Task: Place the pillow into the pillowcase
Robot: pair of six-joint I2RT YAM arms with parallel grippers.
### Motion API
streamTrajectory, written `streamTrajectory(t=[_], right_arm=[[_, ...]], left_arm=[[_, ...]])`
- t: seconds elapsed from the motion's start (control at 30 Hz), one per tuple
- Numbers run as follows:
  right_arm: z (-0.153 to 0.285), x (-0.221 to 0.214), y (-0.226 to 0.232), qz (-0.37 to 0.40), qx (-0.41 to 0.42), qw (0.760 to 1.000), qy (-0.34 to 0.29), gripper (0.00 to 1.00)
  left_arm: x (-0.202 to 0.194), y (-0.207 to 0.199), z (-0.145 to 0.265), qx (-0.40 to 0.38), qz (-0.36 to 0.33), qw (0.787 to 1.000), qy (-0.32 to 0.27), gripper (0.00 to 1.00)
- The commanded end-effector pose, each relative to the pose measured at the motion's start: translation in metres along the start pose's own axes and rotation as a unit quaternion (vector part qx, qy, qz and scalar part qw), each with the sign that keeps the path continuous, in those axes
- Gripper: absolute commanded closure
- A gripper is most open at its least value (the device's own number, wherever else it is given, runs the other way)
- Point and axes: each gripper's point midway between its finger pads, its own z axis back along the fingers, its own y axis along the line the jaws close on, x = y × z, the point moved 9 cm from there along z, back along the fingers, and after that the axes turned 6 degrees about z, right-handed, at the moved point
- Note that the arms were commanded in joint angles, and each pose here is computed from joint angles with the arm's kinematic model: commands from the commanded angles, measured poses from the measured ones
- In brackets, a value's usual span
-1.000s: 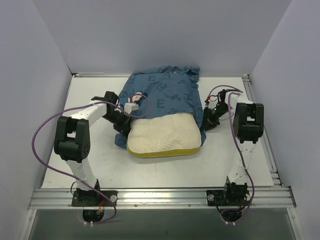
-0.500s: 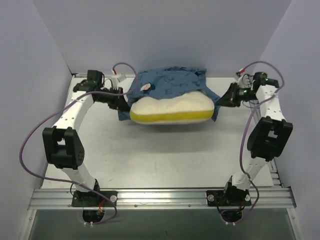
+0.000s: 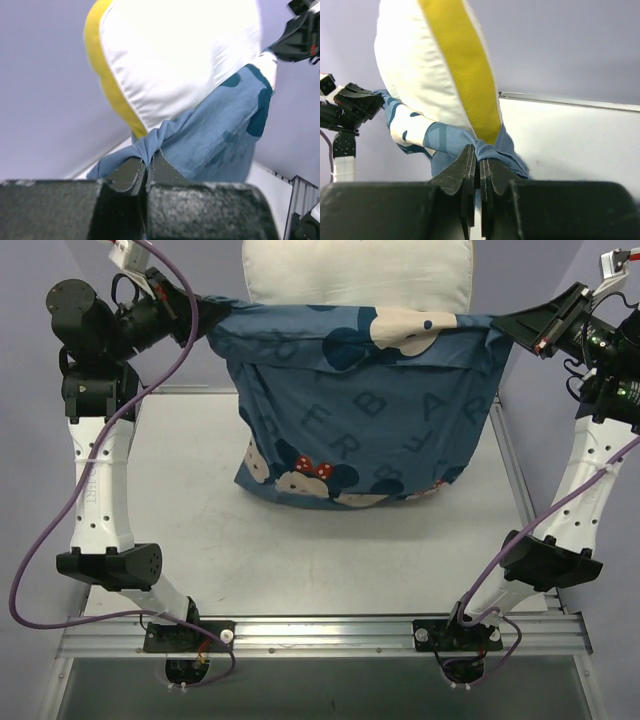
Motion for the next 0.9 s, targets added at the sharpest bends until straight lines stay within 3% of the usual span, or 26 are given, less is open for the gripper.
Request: streamTrajectory(t=[0.0,0.03,0.13,0.27,0.37,0.43,0.5,0.57,0.6,0.67,0.7,0.77,0.8,0.83,0.87], right_arm=[[0.0,0.009,0.016,-0.006,0.031,0.999,-0.023,1.0],[-0.001,0.004,0.013,-0.012,0.029,0.999,-0.02,1.0],[-0.003,-0.002,0.014,-0.013,0.035,0.999,-0.014,1.0],[0.026,0.041,0.068,0.112,0.03,0.99,-0.085,1.0],[0.039,0.041,0.109,0.167,0.043,0.977,-0.121,1.0],[0.03,0.027,0.094,0.141,0.041,0.982,-0.119,1.0],[0.026,0.002,0.09,0.123,0.026,0.987,-0.098,1.0],[0.006,-0.042,0.062,0.091,0.01,0.995,-0.026,1.0],[0.002,-0.048,0.056,0.088,0.006,0.996,-0.013,1.0],[0.001,-0.021,0.053,0.093,-0.006,0.995,-0.039,1.0],[0.007,0.001,0.063,0.11,-0.006,0.992,-0.065,1.0],[0.034,0.059,0.085,0.146,-0.024,0.977,-0.155,1.0],[0.044,0.068,0.088,0.172,-0.041,0.968,-0.18,1.0],[0.049,0.074,0.094,0.207,-0.042,0.957,-0.199,1.0],[0.052,0.065,0.079,0.178,-0.061,0.962,-0.196,1.0]], left_arm=[[0.026,-0.014,0.002,-0.03,-0.032,0.997,-0.056,1.0],[0.01,-0.002,0.0,-0.023,-0.012,0.999,-0.039,1.0],[0.016,-0.015,0.006,-0.039,-0.05,0.996,-0.069,1.0],[0.078,-0.044,0.033,-0.031,-0.144,0.975,-0.166,1.0],[0.085,-0.047,0.036,-0.046,-0.15,0.973,-0.17,1.0],[0.076,-0.052,0.036,-0.061,-0.115,0.978,-0.165,1.0],[0.038,-0.042,0.025,-0.062,-0.04,0.988,-0.134,1.0],[0.0,-0.043,0.009,-0.079,0.002,0.992,-0.097,1.0],[-0.013,-0.041,0.008,-0.079,-0.021,0.993,-0.088,1.0],[0.011,-0.039,0.014,-0.053,-0.073,0.988,-0.123,1.0],[0.033,-0.028,0.013,-0.025,-0.062,0.985,-0.162,1.0],[0.104,-0.057,0.042,-0.036,-0.12,0.963,-0.24,1.0],[0.112,-0.031,0.042,-0.011,-0.104,0.965,-0.241,1.0],[0.128,-0.055,0.051,-0.021,-0.143,0.956,-0.255,1.0],[0.126,-0.05,0.051,-0.022,-0.15,0.957,-0.249,1.0]])
